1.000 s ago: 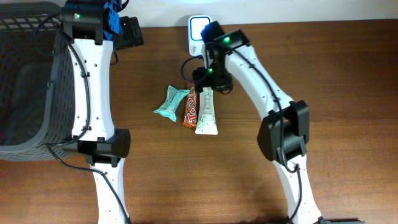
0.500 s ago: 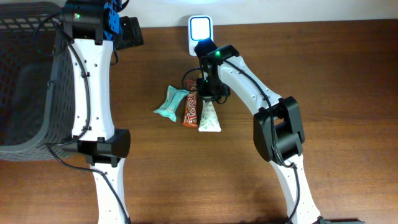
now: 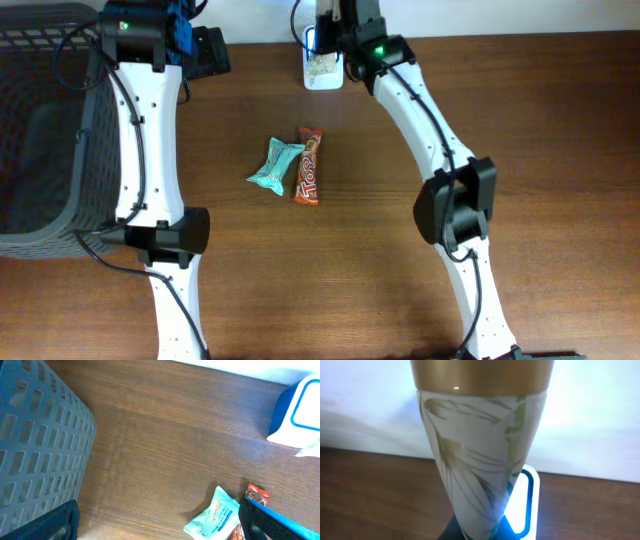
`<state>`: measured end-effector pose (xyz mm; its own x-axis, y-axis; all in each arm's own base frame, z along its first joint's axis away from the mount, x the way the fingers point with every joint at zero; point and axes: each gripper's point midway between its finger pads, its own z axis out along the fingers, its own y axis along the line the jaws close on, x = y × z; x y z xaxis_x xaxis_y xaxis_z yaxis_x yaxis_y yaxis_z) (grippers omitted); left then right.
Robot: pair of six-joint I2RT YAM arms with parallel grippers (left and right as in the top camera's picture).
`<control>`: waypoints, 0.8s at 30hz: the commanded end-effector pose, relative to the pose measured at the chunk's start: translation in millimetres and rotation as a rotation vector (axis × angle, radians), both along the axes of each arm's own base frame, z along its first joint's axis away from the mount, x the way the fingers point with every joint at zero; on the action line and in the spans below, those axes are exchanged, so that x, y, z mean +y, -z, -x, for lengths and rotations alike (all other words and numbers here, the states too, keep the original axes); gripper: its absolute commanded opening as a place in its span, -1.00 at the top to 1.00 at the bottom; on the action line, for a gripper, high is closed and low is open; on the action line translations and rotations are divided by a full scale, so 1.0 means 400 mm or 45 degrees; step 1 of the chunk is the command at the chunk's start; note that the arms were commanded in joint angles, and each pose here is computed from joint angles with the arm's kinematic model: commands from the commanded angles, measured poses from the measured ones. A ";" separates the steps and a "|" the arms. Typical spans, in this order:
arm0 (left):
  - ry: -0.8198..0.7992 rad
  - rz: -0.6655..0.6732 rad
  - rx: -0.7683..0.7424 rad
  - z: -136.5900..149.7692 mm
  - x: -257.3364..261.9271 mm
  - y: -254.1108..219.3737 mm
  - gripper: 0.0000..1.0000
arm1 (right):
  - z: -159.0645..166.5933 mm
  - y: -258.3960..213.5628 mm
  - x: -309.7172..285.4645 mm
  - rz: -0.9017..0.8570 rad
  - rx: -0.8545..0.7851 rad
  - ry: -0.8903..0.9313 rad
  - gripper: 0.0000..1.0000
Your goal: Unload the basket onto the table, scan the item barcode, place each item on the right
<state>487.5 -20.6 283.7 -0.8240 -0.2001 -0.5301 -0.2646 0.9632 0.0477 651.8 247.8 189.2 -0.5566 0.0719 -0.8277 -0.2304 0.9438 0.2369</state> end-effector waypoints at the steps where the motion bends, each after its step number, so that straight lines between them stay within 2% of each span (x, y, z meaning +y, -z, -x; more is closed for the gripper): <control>1: -0.014 -0.012 -0.008 0.001 0.008 -0.005 -0.98 | -0.011 -0.009 0.012 -0.006 -0.046 0.001 0.92; 5: -0.014 -0.012 -0.008 0.001 0.008 -0.005 -0.98 | -0.023 -0.031 -0.004 -0.016 -0.080 0.018 0.92; 7: -0.014 -0.012 -0.008 0.001 0.008 -0.005 -0.98 | -0.030 -0.075 -0.057 -0.023 -0.100 0.071 0.92; 10: -0.014 -0.012 -0.008 0.001 0.008 -0.005 -0.98 | -0.032 -0.165 -0.206 -0.047 -0.104 0.200 0.92; 12: -0.014 -0.013 -0.007 0.001 0.008 -0.005 -0.98 | -0.015 -0.186 -0.366 -0.016 -0.035 0.322 0.92; 15: -0.014 -0.012 -0.008 0.001 0.008 -0.006 -0.98 | 0.060 -0.110 -0.683 0.149 0.205 0.667 0.92; 18: -0.014 -0.012 -0.008 0.001 0.008 -0.005 -0.98 | 0.194 -0.016 -0.952 0.336 0.479 0.976 0.92; 22: -0.014 -0.012 -0.008 0.001 0.008 -0.005 -0.98 | 0.352 0.077 -1.199 0.396 0.760 1.159 0.92; 24: -0.013 -0.012 -0.008 0.001 0.007 -0.005 -0.98 | 0.406 0.117 -1.273 0.368 0.845 1.216 0.92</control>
<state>487.5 -20.6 283.7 -0.8241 -0.2005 -0.5298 -0.2649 0.9631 0.0477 508.8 -231.0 145.4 -0.7149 0.5217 -0.4656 0.6474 0.7454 -0.1590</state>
